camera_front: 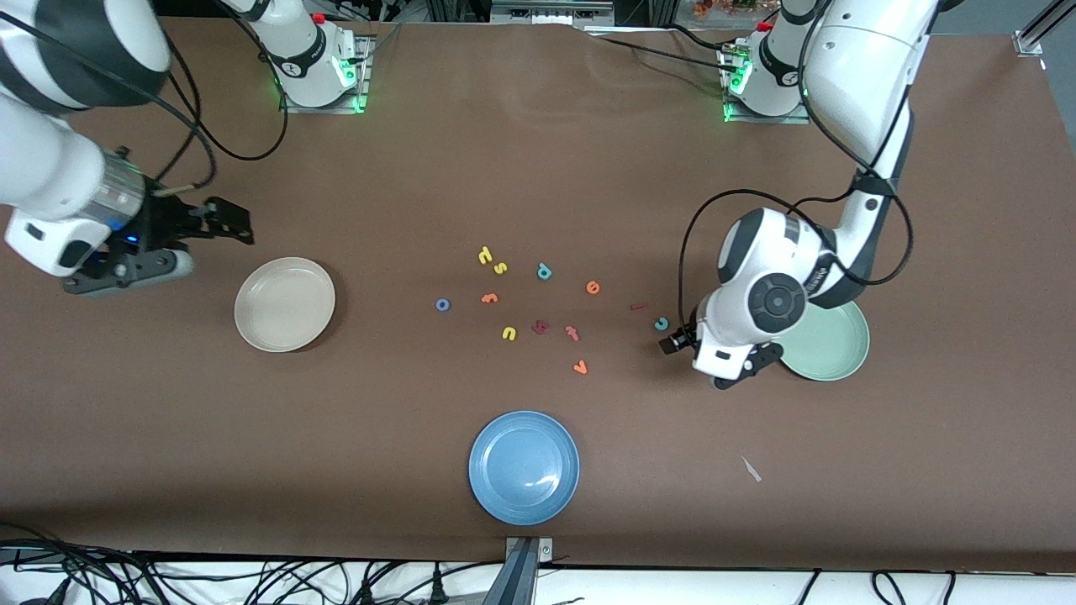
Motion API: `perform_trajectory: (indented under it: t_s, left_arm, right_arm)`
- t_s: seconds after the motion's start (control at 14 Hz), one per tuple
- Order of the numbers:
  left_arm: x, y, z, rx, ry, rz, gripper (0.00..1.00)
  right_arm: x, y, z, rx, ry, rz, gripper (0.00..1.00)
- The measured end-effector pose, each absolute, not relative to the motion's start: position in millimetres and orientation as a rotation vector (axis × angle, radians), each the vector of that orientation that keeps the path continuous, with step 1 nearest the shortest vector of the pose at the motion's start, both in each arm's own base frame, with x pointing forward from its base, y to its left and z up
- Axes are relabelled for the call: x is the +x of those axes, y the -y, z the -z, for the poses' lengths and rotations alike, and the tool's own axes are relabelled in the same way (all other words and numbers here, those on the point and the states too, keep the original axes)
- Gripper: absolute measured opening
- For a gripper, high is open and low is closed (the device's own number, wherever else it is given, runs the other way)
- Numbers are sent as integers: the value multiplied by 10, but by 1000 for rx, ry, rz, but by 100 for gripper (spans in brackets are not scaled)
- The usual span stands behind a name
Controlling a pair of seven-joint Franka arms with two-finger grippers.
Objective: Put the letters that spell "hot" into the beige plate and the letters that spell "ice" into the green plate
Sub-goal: 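Grasp the teal c with the left gripper while the right gripper reaches letters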
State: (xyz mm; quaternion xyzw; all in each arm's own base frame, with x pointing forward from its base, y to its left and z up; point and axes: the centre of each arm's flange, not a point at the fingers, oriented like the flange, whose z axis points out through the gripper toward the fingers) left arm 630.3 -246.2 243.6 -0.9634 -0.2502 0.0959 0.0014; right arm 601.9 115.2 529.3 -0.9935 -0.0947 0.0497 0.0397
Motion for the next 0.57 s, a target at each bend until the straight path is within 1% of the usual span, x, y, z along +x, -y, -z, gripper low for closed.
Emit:
perform_trajectory:
  t_s: [0.29, 0.36, 0.43, 0.5, 0.57]
  left_arm:
    - [6144, 2743, -2025, -3035, 746, -285, 94]
    - [6130, 2741, -1961, -3035, 747, -283, 91]
    - [6121, 2720, -1917, -3031, 750, -285, 91]
    - [6115, 2698, -1893, -3026, 753, -289, 86]
    - [6102, 2685, -1872, -3022, 753, -295, 86]
  right_arm:
    - [6041, -2014, -4741, -3050, 210, -157, 100]
    - [6035, -2130, -4587, -3060, 203, -142, 100]
    - [6015, -2236, -4423, -3076, 201, -117, 100]
    - [5977, -2334, -4269, -3096, 203, -88, 100]
    - [5919, -2434, -4105, -3117, 203, -60, 100]
